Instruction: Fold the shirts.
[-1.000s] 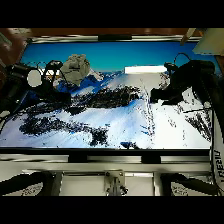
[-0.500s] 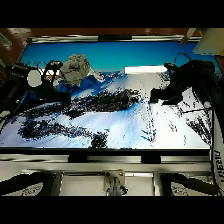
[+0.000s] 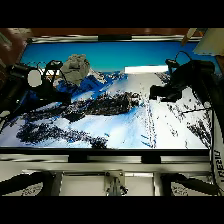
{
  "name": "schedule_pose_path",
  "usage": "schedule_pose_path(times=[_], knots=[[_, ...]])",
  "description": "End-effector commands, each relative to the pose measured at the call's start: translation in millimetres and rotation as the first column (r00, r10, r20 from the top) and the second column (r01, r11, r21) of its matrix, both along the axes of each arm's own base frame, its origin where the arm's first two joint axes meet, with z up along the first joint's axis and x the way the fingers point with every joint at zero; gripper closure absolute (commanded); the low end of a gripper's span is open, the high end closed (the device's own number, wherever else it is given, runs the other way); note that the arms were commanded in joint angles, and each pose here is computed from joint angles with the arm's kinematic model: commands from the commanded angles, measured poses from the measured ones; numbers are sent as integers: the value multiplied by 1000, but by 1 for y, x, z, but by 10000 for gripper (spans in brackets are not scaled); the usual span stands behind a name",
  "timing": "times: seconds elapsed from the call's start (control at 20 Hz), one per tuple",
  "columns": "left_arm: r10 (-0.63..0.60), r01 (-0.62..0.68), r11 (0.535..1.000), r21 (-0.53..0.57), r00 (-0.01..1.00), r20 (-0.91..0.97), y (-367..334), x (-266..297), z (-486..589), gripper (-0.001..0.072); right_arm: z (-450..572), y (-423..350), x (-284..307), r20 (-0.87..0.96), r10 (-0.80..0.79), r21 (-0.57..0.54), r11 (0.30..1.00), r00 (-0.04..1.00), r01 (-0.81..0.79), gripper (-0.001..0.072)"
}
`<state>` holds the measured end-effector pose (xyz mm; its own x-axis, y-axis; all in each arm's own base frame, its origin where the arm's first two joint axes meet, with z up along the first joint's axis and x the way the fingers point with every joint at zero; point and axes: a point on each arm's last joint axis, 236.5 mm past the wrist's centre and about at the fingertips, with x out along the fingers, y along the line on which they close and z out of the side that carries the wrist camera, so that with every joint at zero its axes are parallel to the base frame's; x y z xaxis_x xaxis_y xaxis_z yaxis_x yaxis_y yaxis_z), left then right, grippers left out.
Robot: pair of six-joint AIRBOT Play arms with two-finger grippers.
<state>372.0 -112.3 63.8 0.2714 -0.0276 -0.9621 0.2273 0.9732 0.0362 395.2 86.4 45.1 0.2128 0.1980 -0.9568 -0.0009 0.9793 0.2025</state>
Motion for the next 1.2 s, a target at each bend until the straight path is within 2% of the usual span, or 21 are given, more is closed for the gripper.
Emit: schedule_pose_path(times=[0.0,0.1,0.2,0.5,0.7,0.8,1.0,1.15], knots=[[2,-1,1000,-29,999,40,-6,9,3,-13,4,2,12,50,-12,12,1000,999,11,52],[16,-14,997,-74,999,34,-16,9,2,-13,4,1,14,58,-13,7,1000,998,12,52],[18,-7,995,-104,994,108,-24,30,3,-13,7,1,24,105,-21,11,1000,994,20,52],[188,-154,975,-159,956,225,13,151,-25,-13,9,15,21,87,-23,72,997,996,17,53],[241,-198,965,-171,928,283,41,223,-46,-13,9,17,17,70,-20,79,997,997,15,53],[251,-199,962,-186,912,323,44,248,-59,-13,10,25,14,57,-20,116,993,998,13,53],[253,-185,961,-206,888,383,40,277,-88,-13,18,49,9,34,-18,222,975,999,10,53],[263,-205,959,-195,899,350,49,278,-118,-13,16,49,2,4,-5,218,976,1000,4,53]])
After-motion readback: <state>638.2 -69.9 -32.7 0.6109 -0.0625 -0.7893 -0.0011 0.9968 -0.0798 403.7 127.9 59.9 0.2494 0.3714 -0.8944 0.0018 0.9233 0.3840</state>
